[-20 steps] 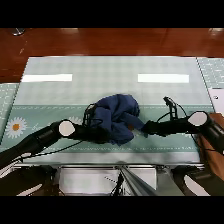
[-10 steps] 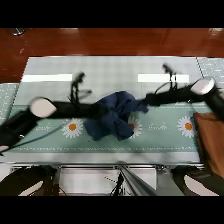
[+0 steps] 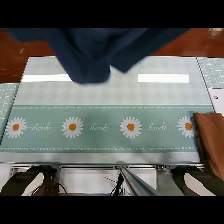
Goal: Fold the shirts.
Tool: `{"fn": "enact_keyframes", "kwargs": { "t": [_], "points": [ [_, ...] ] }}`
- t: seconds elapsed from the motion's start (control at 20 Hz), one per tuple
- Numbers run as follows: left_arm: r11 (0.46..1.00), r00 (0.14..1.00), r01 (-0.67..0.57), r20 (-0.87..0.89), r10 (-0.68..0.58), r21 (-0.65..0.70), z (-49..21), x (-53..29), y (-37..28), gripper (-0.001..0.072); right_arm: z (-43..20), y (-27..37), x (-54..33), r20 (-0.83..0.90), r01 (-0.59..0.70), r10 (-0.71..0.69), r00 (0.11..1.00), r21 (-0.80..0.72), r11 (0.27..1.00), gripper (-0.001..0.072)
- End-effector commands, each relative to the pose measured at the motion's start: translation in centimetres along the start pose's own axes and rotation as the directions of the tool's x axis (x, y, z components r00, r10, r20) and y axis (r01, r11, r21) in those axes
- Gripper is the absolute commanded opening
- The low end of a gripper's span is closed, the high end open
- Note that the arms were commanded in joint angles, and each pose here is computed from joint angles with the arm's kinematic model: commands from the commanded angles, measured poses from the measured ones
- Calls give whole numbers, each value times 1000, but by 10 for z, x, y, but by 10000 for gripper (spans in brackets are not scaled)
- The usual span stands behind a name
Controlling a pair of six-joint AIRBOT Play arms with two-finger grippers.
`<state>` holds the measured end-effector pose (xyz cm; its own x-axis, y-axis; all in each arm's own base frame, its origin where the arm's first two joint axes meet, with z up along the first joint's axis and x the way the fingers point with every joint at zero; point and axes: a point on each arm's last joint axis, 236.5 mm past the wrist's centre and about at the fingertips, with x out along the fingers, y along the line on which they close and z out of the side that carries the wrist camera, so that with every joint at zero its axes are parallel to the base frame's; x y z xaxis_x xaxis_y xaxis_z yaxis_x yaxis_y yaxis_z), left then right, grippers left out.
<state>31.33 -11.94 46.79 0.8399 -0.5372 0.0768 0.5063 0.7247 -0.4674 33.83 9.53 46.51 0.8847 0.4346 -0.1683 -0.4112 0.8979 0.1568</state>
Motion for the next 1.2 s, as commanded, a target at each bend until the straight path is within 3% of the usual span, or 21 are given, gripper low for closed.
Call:
{"fn": "enact_keyframes", "kwargs": {
  "t": [0.0, 0.1, 0.2, 0.25, 0.3, 0.5, 0.75, 0.9, 1.15],
  "points": [
    [966, 983, -150, 136, 123, 209, 53, -67, -26, 22, 46, 10, -100, 186, 197, -171, 968, -132, 971, 30],
    [905, 935, -347, 172, 311, 247, 53, -106, -13, 22, 47, 13, -150, 238, 302, -261, 935, -156, 940, 30],
    [799, 850, -526, 169, 498, 292, 37, -146, 5, 22, 43, 18, -192, 274, 377, -324, 906, -168, 911, 30],
    [743, 802, -594, 158, 576, 310, 27, -165, 10, 22, 40, 20, -209, 287, 403, -348, 892, -162, 901, 30],
    [719, 783, -616, 149, 604, 321, 18, -177, 8, 23, 35, 23, -221, 286, 416, -362, 887, -157, 896, 30],
    [752, 819, -567, 127, 560, 337, -8, -187, -9, 23, -17, 21, -221, 128, 398, -384, 914, -118, 910, 30],
    [871, 834, -454, -256, 489, 187, -116, -143, 56, 23, -156, -8, -155, -295, 331, -323, 899, -26, 943, 30],
    [921, 804, -387, -474, 359, 43, -202, -106, 107, 23, -270, -33, -113, -558, 331, -248, 792, 51, 942, 30],
    [905, 693, -422, -665, 279, -60, -314, -62, 188, 23, -411, -119, -66, -730, 526, -349, 588, 17, 850, 30]
  ]
}}
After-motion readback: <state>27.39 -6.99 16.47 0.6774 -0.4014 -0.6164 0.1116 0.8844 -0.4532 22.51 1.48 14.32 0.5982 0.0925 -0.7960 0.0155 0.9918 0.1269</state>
